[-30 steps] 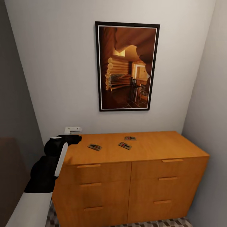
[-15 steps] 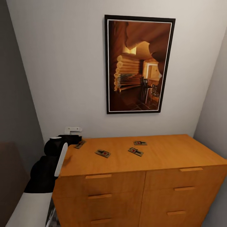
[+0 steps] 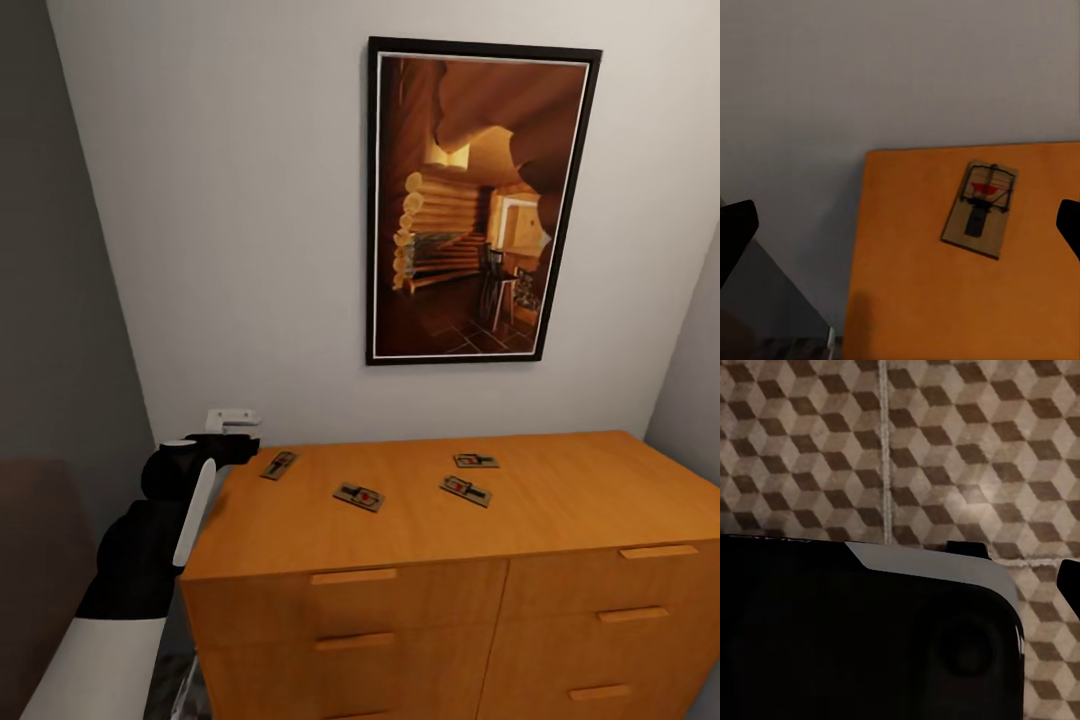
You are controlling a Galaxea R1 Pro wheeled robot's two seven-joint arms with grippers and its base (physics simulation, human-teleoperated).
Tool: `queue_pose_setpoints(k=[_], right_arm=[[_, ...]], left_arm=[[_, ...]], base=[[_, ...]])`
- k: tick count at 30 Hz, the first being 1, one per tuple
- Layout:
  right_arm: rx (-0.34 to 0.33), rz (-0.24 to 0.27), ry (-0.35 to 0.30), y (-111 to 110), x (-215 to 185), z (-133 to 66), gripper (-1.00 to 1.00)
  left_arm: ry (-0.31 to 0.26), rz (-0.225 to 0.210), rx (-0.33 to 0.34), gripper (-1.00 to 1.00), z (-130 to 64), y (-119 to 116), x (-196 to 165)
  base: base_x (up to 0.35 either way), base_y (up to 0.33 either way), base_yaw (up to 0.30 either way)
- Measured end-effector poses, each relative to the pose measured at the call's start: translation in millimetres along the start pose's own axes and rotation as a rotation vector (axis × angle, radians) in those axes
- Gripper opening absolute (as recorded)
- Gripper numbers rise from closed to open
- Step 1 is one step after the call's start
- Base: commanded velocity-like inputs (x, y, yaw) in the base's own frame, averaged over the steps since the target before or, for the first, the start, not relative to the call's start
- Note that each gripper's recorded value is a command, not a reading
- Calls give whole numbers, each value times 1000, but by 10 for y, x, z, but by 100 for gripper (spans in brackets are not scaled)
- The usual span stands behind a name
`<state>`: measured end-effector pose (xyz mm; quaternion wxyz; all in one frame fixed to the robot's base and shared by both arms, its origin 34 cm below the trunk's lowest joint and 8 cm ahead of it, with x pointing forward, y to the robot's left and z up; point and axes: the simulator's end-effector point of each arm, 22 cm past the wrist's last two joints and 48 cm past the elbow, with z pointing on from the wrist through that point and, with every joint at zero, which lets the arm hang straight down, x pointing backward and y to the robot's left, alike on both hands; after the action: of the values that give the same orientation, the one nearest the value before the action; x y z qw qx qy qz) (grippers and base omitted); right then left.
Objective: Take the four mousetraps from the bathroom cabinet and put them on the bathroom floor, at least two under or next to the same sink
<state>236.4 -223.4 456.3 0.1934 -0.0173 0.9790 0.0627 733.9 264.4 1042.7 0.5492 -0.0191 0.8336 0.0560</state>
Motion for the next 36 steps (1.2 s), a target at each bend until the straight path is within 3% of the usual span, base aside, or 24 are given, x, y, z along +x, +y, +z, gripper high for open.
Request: queue_pose_setpoints(k=[26, 36], right_arm=[[-5, 2, -1, 45, -2, 4, 100], [-4, 1, -2, 48, -4, 5, 100]], left_arm=[[47, 11, 6, 100, 63, -41, 241], [59, 91, 46, 100, 75, -349, 322]], base=[[1, 6, 0], [0, 0, 0]])
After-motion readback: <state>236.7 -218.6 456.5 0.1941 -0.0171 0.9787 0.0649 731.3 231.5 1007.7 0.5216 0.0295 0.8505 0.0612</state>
